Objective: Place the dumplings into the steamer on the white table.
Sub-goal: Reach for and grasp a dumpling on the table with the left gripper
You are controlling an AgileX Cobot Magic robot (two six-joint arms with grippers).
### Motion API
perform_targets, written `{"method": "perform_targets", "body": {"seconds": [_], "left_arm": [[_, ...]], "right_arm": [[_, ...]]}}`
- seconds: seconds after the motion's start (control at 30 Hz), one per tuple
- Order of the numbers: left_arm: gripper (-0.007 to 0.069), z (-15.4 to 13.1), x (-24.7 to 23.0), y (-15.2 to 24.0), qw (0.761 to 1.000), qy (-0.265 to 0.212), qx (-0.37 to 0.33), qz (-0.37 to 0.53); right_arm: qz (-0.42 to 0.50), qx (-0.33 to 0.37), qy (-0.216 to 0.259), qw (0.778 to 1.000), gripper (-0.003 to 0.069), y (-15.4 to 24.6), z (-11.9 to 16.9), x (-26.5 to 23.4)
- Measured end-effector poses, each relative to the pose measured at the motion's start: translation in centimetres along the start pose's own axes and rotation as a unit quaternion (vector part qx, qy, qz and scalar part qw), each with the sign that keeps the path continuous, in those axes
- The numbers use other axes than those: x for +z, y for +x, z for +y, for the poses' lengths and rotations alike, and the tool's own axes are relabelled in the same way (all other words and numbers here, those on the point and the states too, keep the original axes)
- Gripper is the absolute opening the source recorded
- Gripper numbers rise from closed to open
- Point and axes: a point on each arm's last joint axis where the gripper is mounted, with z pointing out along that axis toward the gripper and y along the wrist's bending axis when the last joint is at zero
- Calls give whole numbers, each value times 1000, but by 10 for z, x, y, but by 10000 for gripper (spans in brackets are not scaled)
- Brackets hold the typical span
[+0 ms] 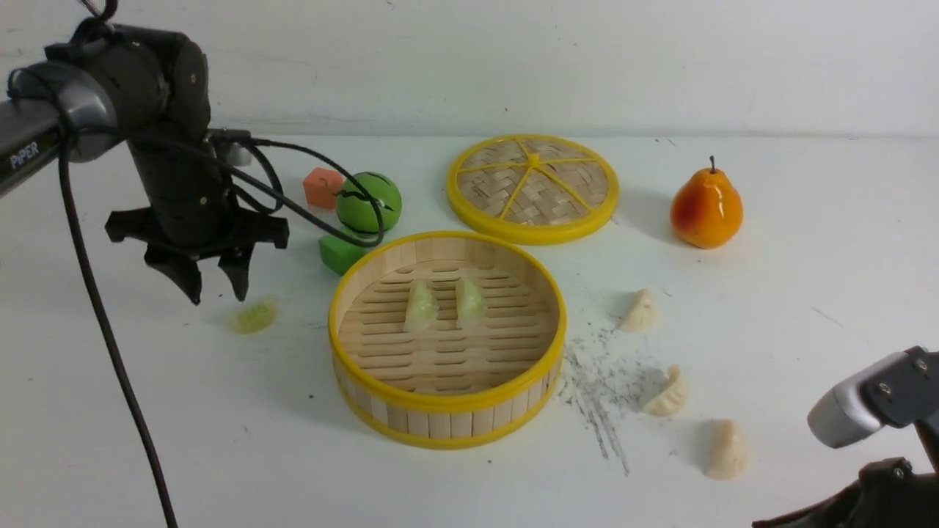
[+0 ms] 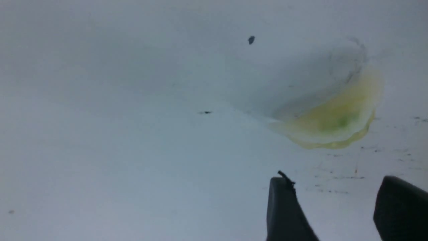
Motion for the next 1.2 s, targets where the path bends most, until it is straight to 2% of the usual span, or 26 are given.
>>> {"method": "perform_targets", "body": {"seconds": [0.23,0.43,0.7,0.73,0.8,0.83,1.2], "left_arm": [[360,-8,8,-6,998,13,47,-32],[359,-9,43,-4,996,6,92,7],[280,-9,43,-6,998,5,57,1],[192,-10,44,-6,999,8,39,5],[104,-10,45,-6,1000,9,24,6],[84,-10,44,-5,1000,13,15,8],[95,-20,21,-3,997,68,-19,3]], "right_arm": [[-1,-4,5,1000,129,0,-1,0],[0,-7,8,1000,136,0,-1,0],[0,-13,13,1000,138,0,-2,0],[-1,-13,13,1000,139,0,-2,0],[-1,-13,14,1000,141,0,-2,0],[-1,-13,14,1000,143,0,-2,0],[-2,-13,14,1000,149,0,-3,0]]}}
